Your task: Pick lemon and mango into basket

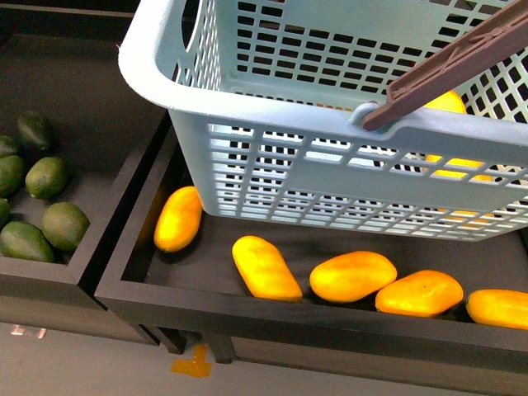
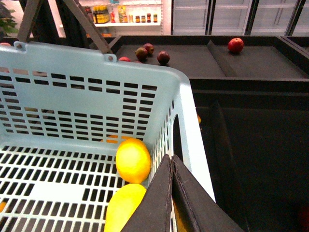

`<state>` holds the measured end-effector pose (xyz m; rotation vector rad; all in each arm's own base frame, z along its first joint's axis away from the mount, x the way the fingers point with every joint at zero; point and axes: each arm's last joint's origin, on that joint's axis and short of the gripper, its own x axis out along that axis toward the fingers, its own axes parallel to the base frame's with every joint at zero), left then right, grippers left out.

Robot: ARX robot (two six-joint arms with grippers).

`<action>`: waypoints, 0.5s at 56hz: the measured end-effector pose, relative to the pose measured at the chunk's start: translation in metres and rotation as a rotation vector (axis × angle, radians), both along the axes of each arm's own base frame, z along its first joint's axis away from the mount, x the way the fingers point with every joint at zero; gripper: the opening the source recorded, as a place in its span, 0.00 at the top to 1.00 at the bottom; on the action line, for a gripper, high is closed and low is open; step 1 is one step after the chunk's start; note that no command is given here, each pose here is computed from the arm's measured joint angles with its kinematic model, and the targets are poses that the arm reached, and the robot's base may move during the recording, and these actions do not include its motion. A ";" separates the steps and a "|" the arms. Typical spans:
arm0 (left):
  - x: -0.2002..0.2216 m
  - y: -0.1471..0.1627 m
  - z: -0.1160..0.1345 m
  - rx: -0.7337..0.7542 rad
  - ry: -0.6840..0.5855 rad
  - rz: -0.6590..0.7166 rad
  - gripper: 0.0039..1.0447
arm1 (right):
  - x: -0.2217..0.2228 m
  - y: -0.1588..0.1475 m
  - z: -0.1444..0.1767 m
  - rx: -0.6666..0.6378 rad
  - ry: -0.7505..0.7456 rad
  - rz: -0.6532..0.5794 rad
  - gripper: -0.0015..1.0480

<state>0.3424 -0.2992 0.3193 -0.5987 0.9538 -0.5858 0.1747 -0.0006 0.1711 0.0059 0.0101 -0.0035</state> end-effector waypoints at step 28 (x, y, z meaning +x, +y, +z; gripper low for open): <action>0.000 0.000 0.000 0.002 -0.002 0.003 0.93 | -0.034 0.000 -0.005 0.000 -0.007 0.000 0.98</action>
